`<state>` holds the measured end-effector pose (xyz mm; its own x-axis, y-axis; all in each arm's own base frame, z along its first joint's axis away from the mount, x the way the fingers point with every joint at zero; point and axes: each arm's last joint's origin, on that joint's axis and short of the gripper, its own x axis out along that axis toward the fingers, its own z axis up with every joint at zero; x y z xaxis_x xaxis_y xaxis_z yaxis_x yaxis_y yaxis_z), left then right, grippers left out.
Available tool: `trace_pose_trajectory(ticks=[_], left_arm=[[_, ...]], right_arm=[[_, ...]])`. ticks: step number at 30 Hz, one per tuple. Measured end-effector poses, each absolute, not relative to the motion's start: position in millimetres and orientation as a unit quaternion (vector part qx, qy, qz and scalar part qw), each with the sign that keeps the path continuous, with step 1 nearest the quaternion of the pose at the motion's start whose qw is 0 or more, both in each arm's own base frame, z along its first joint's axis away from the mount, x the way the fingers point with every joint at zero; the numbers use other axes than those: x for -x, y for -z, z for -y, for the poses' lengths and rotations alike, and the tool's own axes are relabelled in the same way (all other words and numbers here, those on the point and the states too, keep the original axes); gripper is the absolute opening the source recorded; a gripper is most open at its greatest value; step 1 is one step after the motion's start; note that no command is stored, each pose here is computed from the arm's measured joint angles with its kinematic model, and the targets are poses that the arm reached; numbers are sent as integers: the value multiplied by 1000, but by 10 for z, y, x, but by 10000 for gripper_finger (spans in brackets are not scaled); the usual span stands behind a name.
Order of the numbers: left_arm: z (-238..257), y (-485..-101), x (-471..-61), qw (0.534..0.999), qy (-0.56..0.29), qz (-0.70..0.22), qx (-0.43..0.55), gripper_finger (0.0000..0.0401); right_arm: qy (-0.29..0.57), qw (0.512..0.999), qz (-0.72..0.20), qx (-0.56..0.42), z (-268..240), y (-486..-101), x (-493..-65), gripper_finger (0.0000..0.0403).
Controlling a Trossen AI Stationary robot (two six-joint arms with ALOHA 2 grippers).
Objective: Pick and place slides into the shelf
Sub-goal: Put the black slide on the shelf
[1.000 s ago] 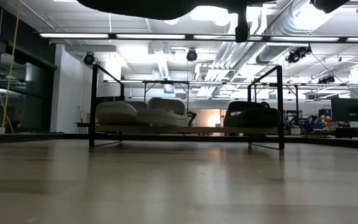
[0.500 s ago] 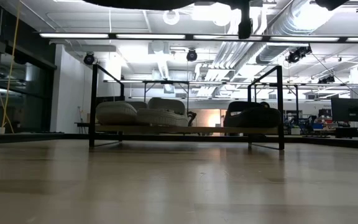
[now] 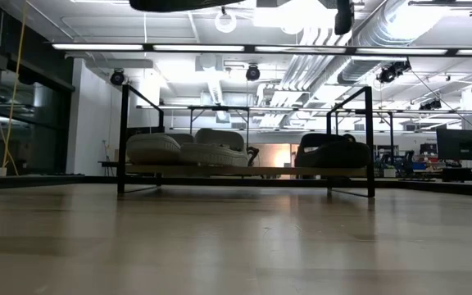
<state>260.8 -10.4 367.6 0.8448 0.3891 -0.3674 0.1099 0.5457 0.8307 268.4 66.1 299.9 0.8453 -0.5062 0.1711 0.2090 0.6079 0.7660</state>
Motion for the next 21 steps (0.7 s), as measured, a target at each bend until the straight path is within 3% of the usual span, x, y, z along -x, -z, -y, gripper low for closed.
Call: trace_pose_trajectory(ticks=[8,21], left_arm=[[106,-3729,-2556,863,-83,-260,-426,143],[94,-4136,-2411,896,-103,-251,-351,143]], right_arm=[[214,882,178,-379,-735,-3047,-2588,18],[213,901,173,-335,-835,-3178,-2420,18]])
